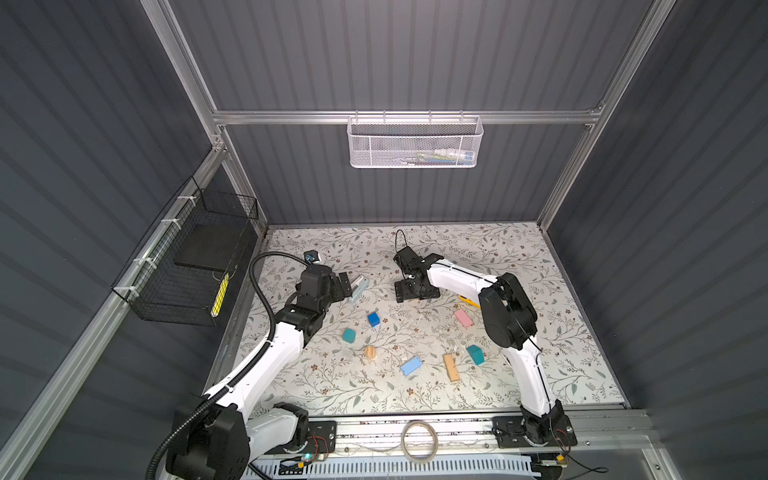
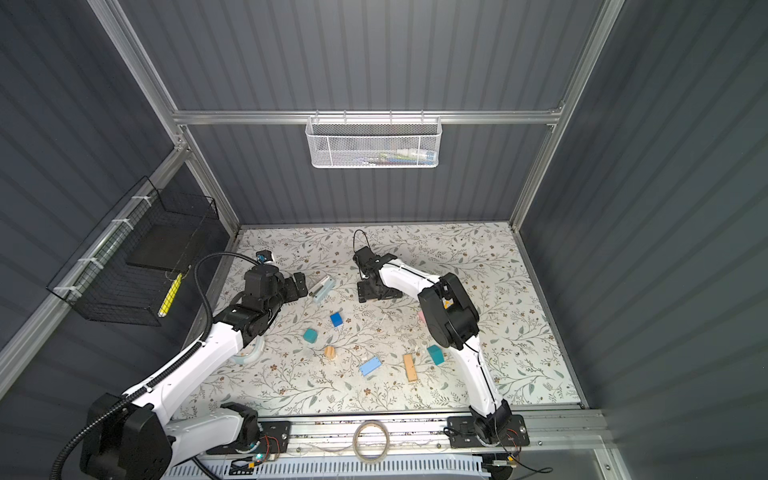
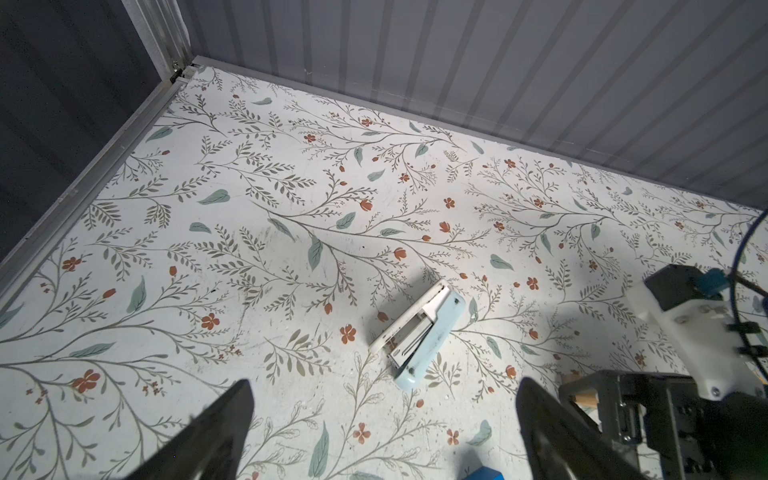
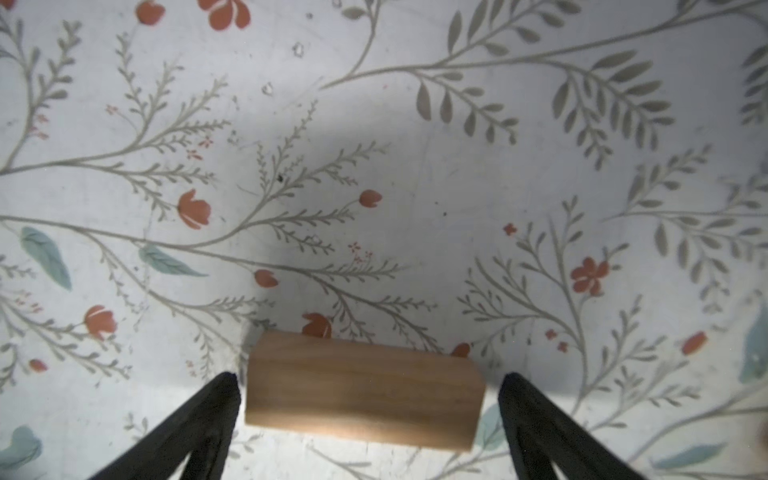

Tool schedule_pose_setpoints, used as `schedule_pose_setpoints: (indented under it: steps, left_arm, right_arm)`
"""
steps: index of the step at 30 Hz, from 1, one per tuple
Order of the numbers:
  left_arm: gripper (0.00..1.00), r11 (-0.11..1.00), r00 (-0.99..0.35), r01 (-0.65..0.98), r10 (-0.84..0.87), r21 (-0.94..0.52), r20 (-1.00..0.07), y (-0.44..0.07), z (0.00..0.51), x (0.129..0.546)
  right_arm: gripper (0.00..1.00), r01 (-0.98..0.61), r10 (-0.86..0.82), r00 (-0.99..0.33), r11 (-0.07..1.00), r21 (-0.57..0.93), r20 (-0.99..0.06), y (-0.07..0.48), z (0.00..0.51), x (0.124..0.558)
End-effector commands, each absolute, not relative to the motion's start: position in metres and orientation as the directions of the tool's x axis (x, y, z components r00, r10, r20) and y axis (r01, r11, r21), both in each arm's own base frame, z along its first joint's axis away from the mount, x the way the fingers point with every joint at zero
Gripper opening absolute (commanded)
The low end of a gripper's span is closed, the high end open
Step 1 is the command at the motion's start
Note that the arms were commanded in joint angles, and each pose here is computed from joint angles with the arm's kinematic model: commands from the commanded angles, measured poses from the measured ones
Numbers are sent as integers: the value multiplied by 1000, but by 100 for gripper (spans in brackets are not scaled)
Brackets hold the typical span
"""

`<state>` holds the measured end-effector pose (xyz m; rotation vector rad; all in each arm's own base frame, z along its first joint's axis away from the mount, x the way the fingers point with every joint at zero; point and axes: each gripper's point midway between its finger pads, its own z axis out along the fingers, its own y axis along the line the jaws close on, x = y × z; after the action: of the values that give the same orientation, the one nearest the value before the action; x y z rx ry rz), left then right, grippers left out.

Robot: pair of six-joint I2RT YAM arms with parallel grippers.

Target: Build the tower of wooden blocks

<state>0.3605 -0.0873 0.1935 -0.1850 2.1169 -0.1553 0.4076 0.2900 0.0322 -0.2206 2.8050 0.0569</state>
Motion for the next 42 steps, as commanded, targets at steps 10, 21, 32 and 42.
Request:
schedule_pose_setpoints:
  steps: [10,21,32,42]
  left_arm:
    - [95,960,-524,195,-72,-202,-849,-128,213,356]
    - [92,765,-478,639,313,-80,-821,-244,201,314]
    - [93,458,-355,888,749,50,-559,-333,135,238]
    - [100,200,-136,971,911,130,-390,-379,100,186]
  right_arm:
    - [99,-178,-43,-823,966,185,-567,272,175,425]
    - [99,-226,131,-600,919,323,-790,226,299,421]
    - [99,-266,301,-543,824,501,-784,193,306,391]
    - [99,-207,370,-481,833,514,-794,141,302,362]
